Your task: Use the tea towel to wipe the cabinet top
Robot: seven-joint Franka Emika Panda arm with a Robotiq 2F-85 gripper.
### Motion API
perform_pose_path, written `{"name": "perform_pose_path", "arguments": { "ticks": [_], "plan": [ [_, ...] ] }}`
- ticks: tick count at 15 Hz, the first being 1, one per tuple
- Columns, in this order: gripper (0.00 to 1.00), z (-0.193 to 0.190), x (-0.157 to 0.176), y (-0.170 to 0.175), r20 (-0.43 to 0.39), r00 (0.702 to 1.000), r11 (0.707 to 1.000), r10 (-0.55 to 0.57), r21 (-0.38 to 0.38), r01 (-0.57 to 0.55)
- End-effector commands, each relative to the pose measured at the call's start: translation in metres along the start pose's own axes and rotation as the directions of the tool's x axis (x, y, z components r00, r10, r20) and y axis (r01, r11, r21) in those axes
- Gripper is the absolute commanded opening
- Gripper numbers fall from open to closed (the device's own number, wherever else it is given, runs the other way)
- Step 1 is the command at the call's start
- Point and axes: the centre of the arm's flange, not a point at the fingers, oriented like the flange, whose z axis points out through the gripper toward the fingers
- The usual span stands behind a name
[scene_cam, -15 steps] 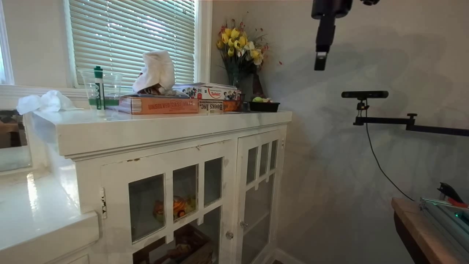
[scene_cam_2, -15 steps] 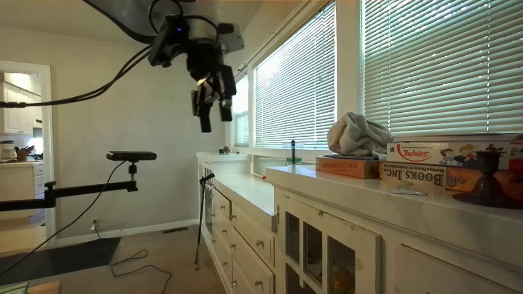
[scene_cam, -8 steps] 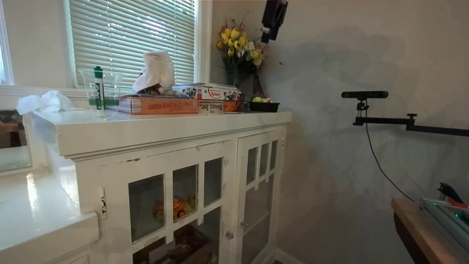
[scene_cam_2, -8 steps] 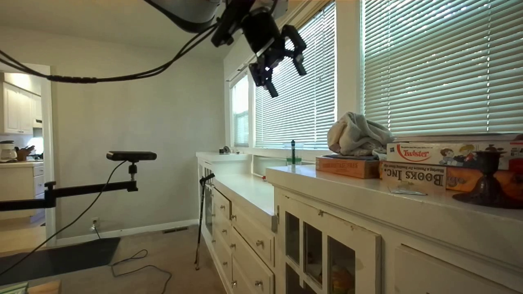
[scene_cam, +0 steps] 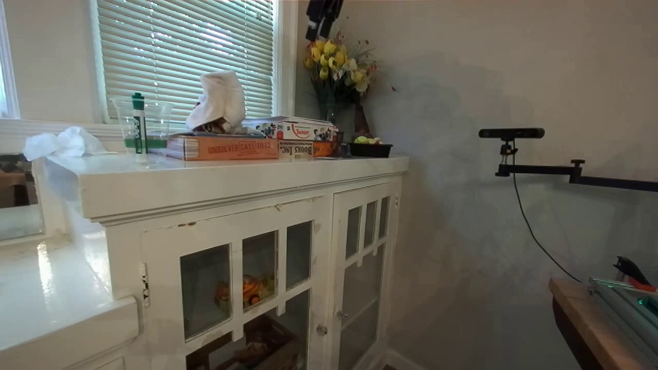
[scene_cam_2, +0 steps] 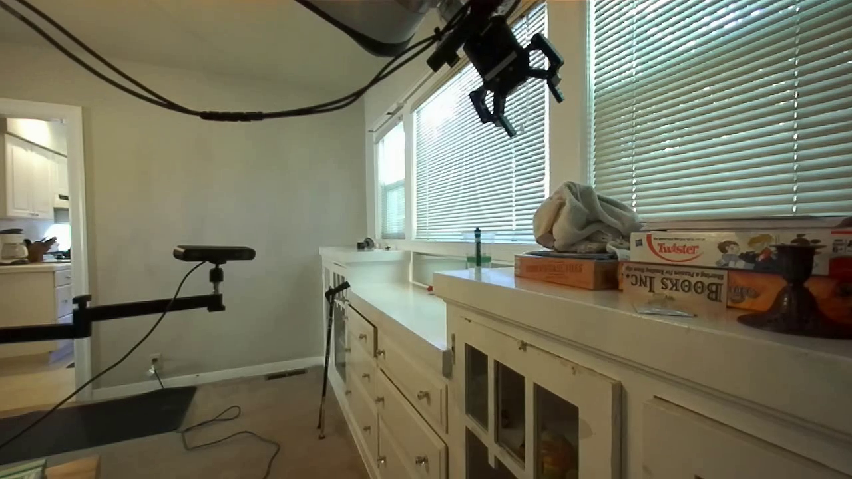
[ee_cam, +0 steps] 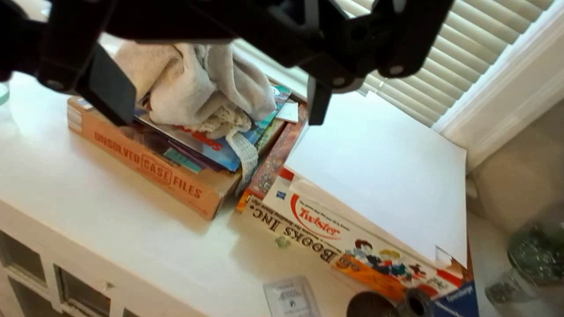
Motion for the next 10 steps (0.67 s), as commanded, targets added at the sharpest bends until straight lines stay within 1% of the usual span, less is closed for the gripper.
{"name": "perform_pose_path", "arguments": {
  "ticks": [1, 5, 10],
  "plan": [
    [1.00, 0.031, 0.082, 0.008, -0.046, 0.998, 0.996, -0.049, 0.071, 0.052],
    [1.00, 0.079, 0.118, -0.004, -0.057, 0.995, 0.991, -0.077, 0.109, 0.082],
    [1.00, 0.133, 0.149, -0.009, -0.102, 0.984, 0.982, -0.144, 0.111, 0.155]
  ]
}}
